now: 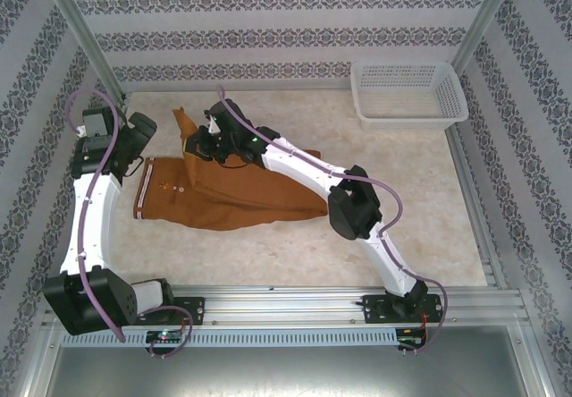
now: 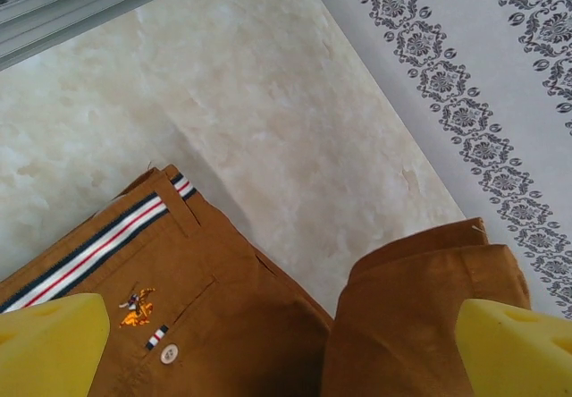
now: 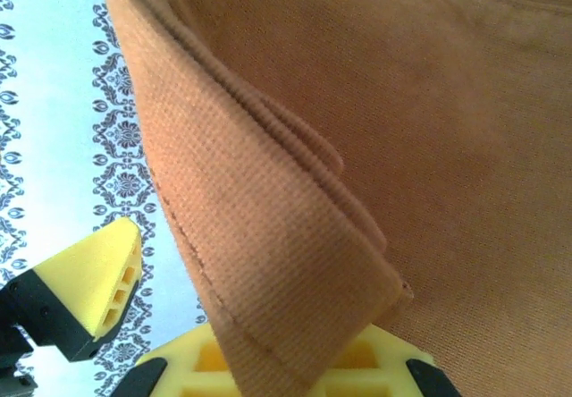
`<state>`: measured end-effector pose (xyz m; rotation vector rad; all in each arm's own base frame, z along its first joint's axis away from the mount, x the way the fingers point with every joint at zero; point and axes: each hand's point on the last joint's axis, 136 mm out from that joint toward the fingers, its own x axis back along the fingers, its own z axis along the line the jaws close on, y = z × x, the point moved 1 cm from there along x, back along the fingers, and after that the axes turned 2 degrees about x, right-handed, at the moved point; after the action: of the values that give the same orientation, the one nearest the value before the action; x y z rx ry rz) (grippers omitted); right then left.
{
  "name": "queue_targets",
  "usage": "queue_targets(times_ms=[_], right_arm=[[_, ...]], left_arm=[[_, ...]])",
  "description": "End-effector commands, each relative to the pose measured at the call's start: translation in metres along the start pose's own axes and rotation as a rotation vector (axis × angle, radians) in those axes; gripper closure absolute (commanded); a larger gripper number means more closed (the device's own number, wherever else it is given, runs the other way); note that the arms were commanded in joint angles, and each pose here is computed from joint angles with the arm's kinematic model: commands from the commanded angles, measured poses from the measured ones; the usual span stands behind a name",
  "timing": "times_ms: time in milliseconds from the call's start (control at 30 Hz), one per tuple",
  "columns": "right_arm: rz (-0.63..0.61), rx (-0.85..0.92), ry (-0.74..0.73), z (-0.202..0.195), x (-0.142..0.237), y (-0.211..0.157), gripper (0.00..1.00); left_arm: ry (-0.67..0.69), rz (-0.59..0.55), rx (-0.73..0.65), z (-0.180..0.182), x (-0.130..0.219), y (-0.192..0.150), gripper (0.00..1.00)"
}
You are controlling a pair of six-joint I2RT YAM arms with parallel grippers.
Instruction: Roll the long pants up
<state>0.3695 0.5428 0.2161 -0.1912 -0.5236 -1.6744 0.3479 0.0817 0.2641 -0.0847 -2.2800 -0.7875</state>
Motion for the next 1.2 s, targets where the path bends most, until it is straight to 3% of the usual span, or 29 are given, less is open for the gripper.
queue_targets(times_ms=[0, 33, 100, 233, 400, 467, 533, 600, 633, 800, 967, 1167], right_arm=[[0.042, 0.006, 0.108, 0.03, -0.02, -0.023, 0.5], [0.067, -0.005, 0.116, 0.028, -0.029, -0.033, 0.29], [0.123, -0.021, 0.122, 0.024, -0.045, -0.05, 0.15], [0.179, 0.002, 0.075, 0.018, -0.055, -0.067, 0.11], [0.171, 0.117, -0.049, 0.01, -0.022, -0.059, 0.13], [0.141, 0.187, -0.149, -0.007, 0.005, -0.047, 0.2], [0.103, 0.236, -0.237, -0.025, 0.037, -0.029, 0.44], [0.079, 0.255, -0.328, -0.051, 0.071, -0.01, 0.91], [0.06, 0.256, -0.387, -0.068, 0.092, 0.001, 1.0], [0.04, 0.227, -0.539, -0.15, 0.155, 0.03, 1.0], [0.111, 0.157, -0.574, -0.206, 0.159, 0.018, 1.0], [0.184, 0.114, -0.619, -0.253, 0.152, -0.018, 1.0]], left_arm=[[0.029, 0.007, -0.023, 0.008, 0.007, -0.007, 0.0], [0.033, 0.01, -0.019, 0.009, 0.007, -0.008, 0.0], [0.032, 0.011, -0.009, 0.01, 0.006, -0.008, 0.0], [0.022, 0.02, 0.007, 0.008, 0.006, -0.009, 0.0], [-0.003, 0.019, 0.03, 0.001, 0.007, -0.007, 0.0], [-0.036, 0.035, 0.045, -0.006, 0.005, -0.009, 0.02], [-0.073, 0.062, 0.053, -0.013, -0.001, -0.016, 0.38], [-0.107, 0.11, 0.063, -0.02, -0.013, -0.029, 0.84], [-0.103, 0.148, 0.066, -0.021, -0.021, -0.039, 1.0], [0.039, 0.261, 0.025, -0.01, -0.067, -0.11, 1.0], [0.207, 0.301, 0.043, 0.016, -0.105, -0.166, 1.0], [0.313, 0.353, -0.047, 0.018, -0.147, -0.196, 1.0]])
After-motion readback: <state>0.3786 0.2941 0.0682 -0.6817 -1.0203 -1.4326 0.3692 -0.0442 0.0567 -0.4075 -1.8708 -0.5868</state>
